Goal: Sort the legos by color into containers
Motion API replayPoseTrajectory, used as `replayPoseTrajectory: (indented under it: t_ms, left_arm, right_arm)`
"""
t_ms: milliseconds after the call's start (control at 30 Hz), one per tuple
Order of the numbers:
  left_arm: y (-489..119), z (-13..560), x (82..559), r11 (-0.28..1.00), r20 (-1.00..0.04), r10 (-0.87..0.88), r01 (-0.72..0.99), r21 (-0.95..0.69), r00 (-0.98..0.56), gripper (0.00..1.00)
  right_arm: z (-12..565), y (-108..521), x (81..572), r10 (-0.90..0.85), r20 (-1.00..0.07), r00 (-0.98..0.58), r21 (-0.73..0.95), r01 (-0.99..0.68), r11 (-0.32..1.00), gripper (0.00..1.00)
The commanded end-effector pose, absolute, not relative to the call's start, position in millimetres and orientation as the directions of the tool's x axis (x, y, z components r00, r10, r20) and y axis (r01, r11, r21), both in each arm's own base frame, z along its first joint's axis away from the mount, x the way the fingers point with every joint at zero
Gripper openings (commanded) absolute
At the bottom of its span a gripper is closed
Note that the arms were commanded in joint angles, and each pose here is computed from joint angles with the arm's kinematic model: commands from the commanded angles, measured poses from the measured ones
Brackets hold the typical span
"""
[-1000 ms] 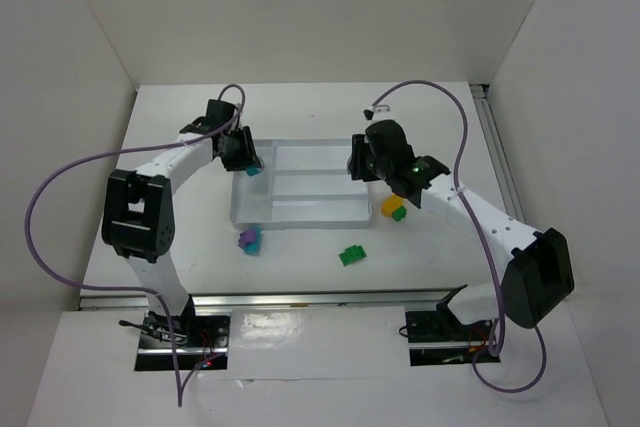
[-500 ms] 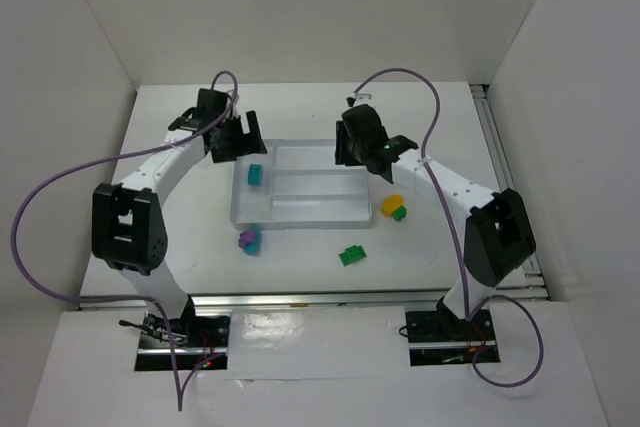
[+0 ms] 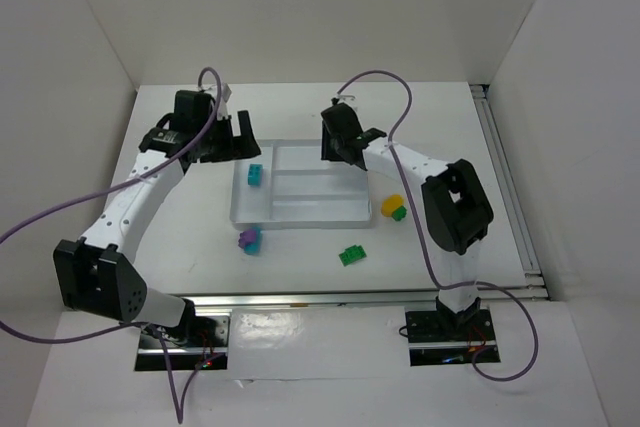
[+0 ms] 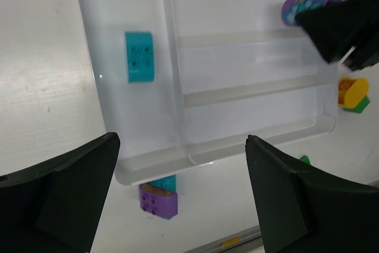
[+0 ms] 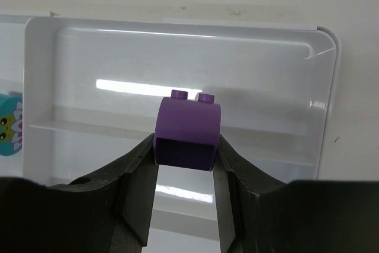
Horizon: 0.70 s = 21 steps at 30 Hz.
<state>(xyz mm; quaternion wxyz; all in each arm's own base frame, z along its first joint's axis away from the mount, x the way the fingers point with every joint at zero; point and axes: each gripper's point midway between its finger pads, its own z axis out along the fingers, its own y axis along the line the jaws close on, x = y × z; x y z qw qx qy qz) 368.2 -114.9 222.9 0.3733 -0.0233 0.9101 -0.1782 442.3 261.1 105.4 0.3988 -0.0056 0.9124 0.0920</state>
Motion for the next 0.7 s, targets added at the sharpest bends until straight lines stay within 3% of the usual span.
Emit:
replayPoseTrajectory:
  t_ms: [0,33,67,100,133,233,400,467,667]
  left_arm:
    - [-106,195,342,0.954,-0.609,-0.130,0.068,-0.292,-0.782,1.00]
    - [-104,193,340,0.955,-0.604,-0.144,0.049,-0.291,-0.784,1.00]
    - [-103,191,337,0.956,-0.603,-0.144,0.049,-0.291,-0.784,1.00]
    - [-101,187,335,0.958,-0.595,-0.152,0.029,-0.284,-0.789,1.00]
    - [-97,186,337,0.962,-0.598,-0.164,0.006,-0.273,-0.785,1.00]
    - [-93,194,336,0.966,-0.622,-0.169,-0.003,-0.259,-0.765,1.00]
    - [-98,208,333,0.964,-0.651,-0.161,0.025,-0.266,-0.742,0.98]
    - [-105,215,332,0.963,-0.668,-0.148,0.047,-0.264,-0.730,0.96]
    - [-121,234,334,0.953,-0.693,-0.137,0.096,-0.286,-0.708,0.91]
  right_arm:
    - [136,275,472,0.117,-0.794,-0.597,0.191,-0.062,0.980,0.39]
    - [136,275,474,0.105,-0.795,-0.598,0.181,-0.068,0.981,0.54]
    - [140,274,475,0.106,-0.798,-0.594,0.175,-0.059,0.983,0.60]
    - [141,272,476,0.107,-0.801,-0.589,0.168,-0.050,0.984,0.79]
    - [145,267,475,0.108,-0.806,-0.582,0.158,-0.036,0.987,0.84]
    - [175,255,466,0.130,-0.832,-0.540,0.166,-0.018,0.986,0.86]
    - [210,200,413,0.153,-0.851,-0.502,0.151,0.046,0.988,0.77]
    - [179,182,382,0.119,-0.811,-0.573,0.107,0.054,0.993,0.77]
    - [119,181,275,0.104,-0.649,-0.754,0.185,-0.023,0.983,0.82]
